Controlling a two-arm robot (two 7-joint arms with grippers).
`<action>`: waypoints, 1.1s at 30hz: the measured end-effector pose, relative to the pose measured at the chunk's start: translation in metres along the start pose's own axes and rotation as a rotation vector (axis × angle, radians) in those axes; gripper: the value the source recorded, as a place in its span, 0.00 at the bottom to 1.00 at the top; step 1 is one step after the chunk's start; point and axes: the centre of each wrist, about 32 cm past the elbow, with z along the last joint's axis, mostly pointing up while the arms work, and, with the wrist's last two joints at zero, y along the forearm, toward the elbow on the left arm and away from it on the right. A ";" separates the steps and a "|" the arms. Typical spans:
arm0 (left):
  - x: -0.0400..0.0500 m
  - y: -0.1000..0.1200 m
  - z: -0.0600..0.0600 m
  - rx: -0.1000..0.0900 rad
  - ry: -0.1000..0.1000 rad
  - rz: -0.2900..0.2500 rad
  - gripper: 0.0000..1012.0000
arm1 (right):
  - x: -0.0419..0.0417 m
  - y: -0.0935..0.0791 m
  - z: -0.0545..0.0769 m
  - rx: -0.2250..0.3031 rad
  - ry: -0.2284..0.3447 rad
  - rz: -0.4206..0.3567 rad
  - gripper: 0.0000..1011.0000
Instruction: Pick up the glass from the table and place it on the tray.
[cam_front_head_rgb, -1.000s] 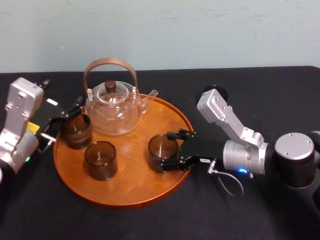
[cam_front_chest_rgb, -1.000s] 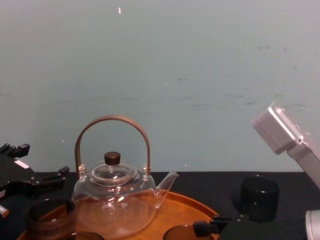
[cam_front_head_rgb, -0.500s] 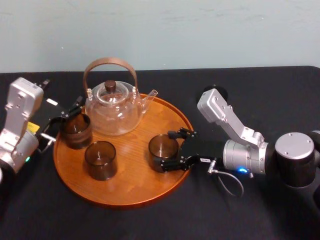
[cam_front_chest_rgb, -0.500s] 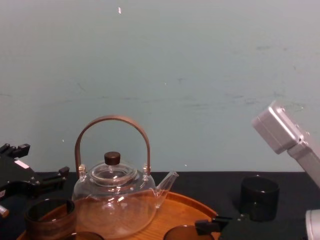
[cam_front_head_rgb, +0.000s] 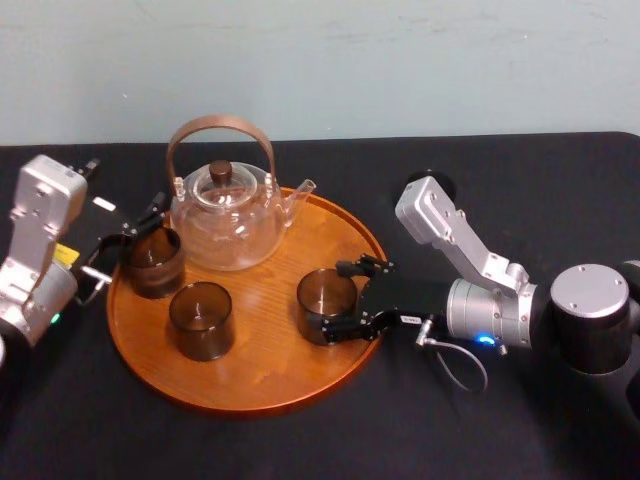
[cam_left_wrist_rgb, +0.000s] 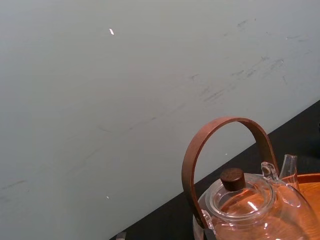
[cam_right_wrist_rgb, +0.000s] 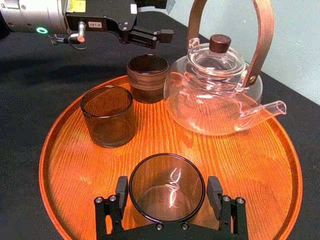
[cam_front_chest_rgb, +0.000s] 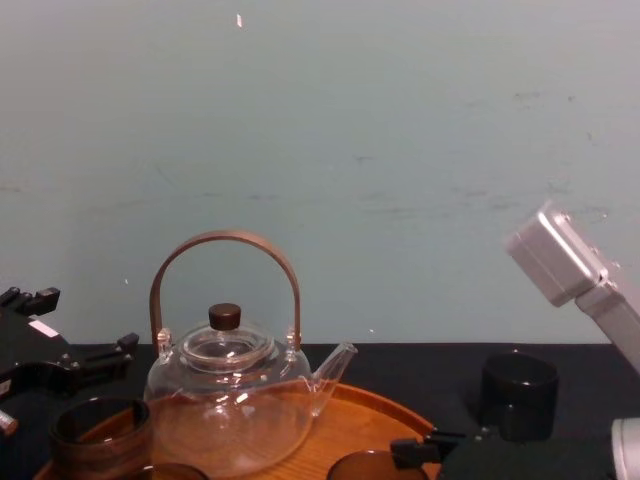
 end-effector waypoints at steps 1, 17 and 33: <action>0.0000 0.000 0.000 0.000 0.000 0.000 0.99 | 0.0000 0.000 0.000 0.000 0.000 0.000 0.99; 0.0000 0.000 0.000 0.000 0.000 0.000 0.99 | 0.0027 -0.024 -0.001 0.032 -0.010 0.035 0.99; 0.0000 0.000 0.000 0.000 0.000 0.000 0.99 | 0.0062 -0.073 -0.003 0.072 -0.022 -0.004 0.99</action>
